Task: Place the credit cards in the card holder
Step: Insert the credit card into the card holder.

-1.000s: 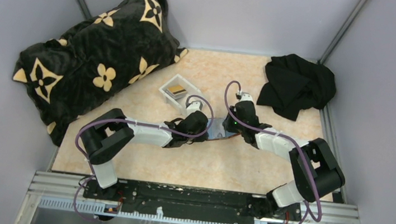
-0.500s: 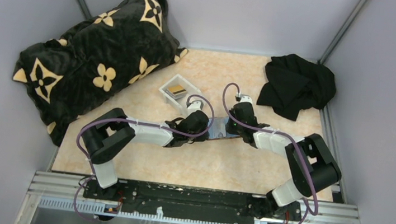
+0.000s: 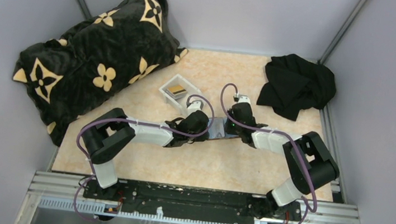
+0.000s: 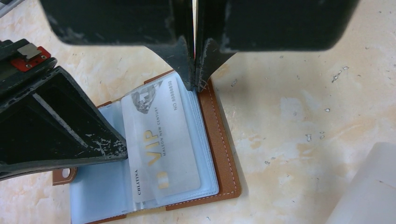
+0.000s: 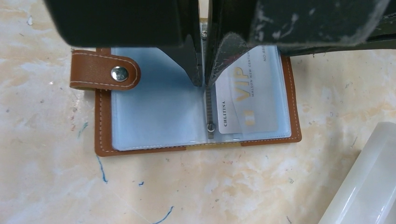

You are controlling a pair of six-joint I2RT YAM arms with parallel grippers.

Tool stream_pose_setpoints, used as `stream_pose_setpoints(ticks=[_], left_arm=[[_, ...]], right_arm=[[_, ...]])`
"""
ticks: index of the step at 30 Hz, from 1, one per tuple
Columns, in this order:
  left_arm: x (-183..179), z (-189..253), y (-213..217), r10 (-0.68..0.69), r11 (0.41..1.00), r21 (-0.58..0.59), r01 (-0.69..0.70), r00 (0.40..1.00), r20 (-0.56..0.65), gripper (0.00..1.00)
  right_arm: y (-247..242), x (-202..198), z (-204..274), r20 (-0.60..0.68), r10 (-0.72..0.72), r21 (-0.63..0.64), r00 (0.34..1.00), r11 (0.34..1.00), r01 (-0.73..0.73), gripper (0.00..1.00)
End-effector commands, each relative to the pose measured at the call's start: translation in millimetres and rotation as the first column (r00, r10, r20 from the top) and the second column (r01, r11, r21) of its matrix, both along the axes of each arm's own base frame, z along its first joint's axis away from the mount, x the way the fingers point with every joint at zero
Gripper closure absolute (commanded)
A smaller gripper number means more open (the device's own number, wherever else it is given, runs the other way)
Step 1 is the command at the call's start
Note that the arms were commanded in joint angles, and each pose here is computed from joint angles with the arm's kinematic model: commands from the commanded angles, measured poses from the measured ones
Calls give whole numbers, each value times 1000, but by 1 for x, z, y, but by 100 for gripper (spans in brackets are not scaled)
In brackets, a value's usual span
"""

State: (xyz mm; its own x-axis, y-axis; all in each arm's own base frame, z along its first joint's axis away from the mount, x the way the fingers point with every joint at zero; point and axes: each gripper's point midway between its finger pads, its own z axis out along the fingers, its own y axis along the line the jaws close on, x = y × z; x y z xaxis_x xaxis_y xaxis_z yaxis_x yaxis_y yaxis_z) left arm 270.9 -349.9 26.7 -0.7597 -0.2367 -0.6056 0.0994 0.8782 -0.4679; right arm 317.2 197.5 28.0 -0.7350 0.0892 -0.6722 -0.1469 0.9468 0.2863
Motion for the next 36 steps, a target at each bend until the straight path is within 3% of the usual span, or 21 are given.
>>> stream_pose_setpoints(ticks=[1, 16, 26, 36], left_arm=[[-6, -22, 10, -3, 998, 60, 6, 999, -48, 100], [-5, -15, 9, -6, 999, 47, 7, 999, -32, 100], [3, 20, 17, 42, 999, 19, -43, 998, 38, 99], [10, 52, 24, 80, 997, -9, -79, 991, 108, 86]], right_arm=[[19, 4, 4, 15, 31, 26, 999, 999, -31, 94], [33, 0, 5, 12, 53, 22, 998, 998, -54, 94], [29, 2, 14, 31, 37, 9, 999, 999, -38, 90], [26, 4, 23, 51, 34, -1, 998, 999, -34, 87]])
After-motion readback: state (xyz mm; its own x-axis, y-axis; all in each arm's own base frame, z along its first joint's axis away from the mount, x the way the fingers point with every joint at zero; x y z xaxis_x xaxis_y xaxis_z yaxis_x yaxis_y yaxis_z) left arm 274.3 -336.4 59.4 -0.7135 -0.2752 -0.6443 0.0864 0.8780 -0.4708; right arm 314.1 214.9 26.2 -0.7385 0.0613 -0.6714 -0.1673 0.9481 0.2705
